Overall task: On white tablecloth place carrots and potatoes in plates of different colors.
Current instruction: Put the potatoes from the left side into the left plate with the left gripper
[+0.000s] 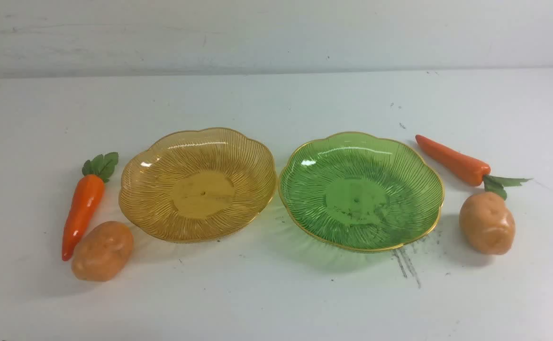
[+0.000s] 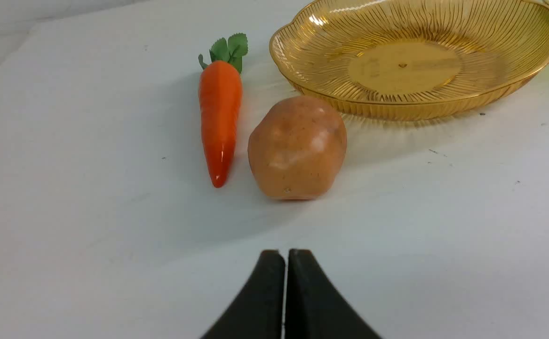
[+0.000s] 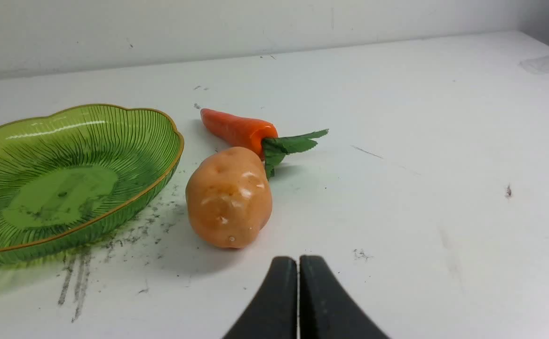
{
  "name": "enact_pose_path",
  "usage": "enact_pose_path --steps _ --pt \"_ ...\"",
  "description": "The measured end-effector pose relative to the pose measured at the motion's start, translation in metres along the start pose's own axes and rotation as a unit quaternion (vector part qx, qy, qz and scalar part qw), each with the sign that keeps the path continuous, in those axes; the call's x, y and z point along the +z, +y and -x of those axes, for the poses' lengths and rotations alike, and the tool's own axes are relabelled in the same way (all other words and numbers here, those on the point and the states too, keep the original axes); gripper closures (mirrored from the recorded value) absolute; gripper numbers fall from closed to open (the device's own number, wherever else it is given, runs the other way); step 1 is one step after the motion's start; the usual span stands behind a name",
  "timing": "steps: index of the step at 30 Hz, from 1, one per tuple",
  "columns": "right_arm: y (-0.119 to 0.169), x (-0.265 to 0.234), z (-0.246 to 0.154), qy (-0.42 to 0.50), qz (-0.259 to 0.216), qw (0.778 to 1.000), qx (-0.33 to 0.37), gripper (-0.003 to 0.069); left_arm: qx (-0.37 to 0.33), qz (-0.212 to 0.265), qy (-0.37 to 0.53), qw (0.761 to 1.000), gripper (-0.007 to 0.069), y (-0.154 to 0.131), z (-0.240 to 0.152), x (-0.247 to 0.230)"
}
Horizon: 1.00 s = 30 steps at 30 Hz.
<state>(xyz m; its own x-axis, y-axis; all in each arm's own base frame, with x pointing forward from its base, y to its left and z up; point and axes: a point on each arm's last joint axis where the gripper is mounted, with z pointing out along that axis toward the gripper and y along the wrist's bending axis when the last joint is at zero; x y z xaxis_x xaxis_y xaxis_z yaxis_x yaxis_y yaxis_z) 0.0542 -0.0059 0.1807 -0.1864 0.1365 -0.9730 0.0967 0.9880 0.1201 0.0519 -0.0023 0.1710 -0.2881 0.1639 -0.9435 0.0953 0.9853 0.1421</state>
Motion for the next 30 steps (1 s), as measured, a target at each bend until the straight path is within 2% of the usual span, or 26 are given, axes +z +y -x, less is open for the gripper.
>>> enact_pose_path --steps 27,30 --pt "0.0000 0.0000 0.0000 0.000 0.000 1.000 0.000 0.0662 0.012 0.005 -0.003 1.000 0.0629 0.0009 0.0006 0.0000" --pt "0.0000 0.0000 0.0000 0.000 0.000 1.000 0.000 0.0662 -0.022 0.003 -0.031 0.999 0.0629 0.0007 0.0055 -0.0001"
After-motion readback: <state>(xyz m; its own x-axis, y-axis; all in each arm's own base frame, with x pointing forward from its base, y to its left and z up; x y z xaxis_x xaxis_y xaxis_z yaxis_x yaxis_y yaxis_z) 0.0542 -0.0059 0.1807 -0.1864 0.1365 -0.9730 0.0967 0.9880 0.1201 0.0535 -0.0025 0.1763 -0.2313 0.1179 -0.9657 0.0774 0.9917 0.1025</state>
